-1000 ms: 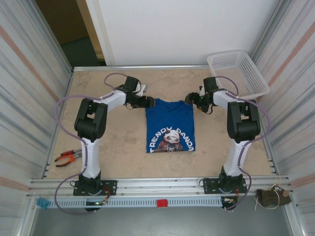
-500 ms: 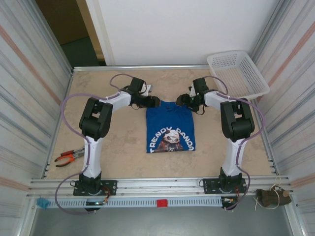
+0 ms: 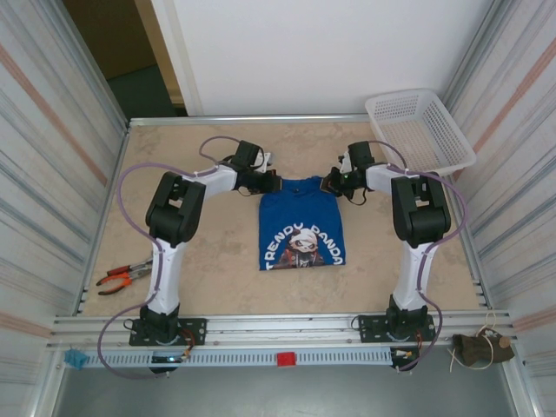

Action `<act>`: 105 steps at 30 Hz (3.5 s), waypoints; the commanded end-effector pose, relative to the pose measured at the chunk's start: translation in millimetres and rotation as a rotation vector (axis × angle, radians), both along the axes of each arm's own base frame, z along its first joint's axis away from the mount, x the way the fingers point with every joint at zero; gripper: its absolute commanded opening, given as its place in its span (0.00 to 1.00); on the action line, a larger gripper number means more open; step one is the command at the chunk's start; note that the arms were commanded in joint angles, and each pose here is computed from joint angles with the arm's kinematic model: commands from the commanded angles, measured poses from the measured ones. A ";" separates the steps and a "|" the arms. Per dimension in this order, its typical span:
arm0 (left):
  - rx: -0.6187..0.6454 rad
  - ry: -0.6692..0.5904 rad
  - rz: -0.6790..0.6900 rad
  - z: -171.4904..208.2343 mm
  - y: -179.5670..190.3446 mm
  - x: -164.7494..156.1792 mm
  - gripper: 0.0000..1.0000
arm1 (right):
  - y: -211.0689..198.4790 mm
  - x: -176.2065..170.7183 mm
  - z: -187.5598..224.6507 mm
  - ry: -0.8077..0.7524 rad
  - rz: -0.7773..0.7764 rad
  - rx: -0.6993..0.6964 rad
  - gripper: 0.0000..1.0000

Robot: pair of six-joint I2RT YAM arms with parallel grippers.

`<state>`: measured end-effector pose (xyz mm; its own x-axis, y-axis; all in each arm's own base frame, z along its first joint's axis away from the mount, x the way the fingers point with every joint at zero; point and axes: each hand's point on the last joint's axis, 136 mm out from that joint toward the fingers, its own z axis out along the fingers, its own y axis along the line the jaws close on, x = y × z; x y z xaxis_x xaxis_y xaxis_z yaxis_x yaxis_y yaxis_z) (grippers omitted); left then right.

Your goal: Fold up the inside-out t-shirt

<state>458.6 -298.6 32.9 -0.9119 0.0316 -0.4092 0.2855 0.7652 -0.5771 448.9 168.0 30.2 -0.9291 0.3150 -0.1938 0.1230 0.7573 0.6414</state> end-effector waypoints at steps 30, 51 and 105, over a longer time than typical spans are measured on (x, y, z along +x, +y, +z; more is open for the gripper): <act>-0.269 -0.467 0.024 267.8 35.4 24.2 0.00 | 19.7 30.7 229.5 -0.409 -0.043 0.321 0.00; 0.107 -0.465 0.138 111.3 46.9 -70.5 0.00 | 1.2 -66.3 101.2 -0.429 -0.123 -0.031 0.00; -0.189 -0.192 0.184 111.7 13.7 -52.9 0.56 | 34.1 -47.6 90.5 -0.292 -0.173 0.176 0.13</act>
<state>392.4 -278.2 96.9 -0.8330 -0.2426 -0.4973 0.1877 0.7215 -0.6665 384.2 201.1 76.9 -0.7854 0.5548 -0.2744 0.1277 0.5791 0.8052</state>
